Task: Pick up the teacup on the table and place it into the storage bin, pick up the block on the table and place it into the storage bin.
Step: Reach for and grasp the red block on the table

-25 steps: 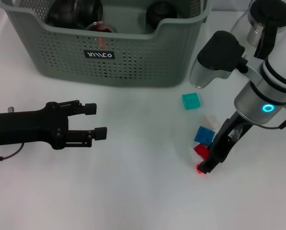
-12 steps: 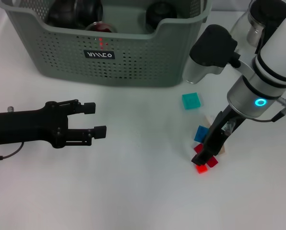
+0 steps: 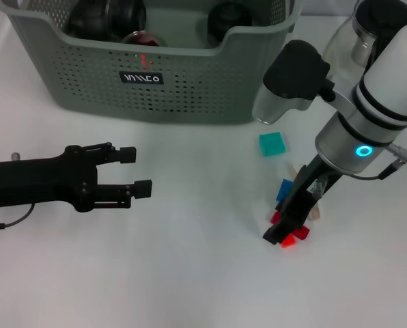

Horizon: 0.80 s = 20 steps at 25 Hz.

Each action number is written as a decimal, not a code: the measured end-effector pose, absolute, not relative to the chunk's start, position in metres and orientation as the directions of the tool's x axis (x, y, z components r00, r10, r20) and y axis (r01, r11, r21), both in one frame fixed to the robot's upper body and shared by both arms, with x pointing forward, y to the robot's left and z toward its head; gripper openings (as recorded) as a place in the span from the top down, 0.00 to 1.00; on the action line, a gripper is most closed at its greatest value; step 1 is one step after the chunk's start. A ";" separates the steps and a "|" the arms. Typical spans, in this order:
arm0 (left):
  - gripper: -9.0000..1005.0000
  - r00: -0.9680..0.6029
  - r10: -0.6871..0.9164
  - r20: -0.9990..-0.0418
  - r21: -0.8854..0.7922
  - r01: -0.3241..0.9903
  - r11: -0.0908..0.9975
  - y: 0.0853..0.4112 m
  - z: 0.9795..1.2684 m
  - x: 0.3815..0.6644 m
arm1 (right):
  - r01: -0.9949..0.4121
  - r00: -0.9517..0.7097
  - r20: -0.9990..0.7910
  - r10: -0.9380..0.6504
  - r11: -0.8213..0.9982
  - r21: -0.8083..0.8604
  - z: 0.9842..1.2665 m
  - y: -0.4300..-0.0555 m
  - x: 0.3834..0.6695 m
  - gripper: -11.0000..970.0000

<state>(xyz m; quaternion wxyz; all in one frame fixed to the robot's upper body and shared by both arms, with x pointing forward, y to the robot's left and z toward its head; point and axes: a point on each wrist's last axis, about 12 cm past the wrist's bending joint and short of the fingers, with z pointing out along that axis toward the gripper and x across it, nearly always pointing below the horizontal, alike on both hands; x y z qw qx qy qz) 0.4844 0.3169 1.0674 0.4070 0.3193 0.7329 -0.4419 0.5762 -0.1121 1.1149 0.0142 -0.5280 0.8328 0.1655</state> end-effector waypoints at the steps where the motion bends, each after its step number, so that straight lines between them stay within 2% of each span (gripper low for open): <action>1: 0.14 -0.465 0.108 -0.879 -0.388 0.828 0.405 0.317 1.067 0.484 | -0.885 -0.439 -0.205 -0.875 0.382 0.265 1.115 -0.111 0.576 0.29; 17: 0.14 -0.469 0.107 -0.877 -0.393 0.828 0.401 0.315 1.067 0.483 | -0.927 -0.364 -0.179 -0.914 0.336 0.169 1.107 -0.106 0.575 0.29; 20: 0.14 -0.469 0.105 -0.877 -0.394 0.827 0.401 0.316 1.067 0.483 | -0.926 -0.365 -0.184 -0.913 0.337 0.168 1.107 -0.106 0.576 0.43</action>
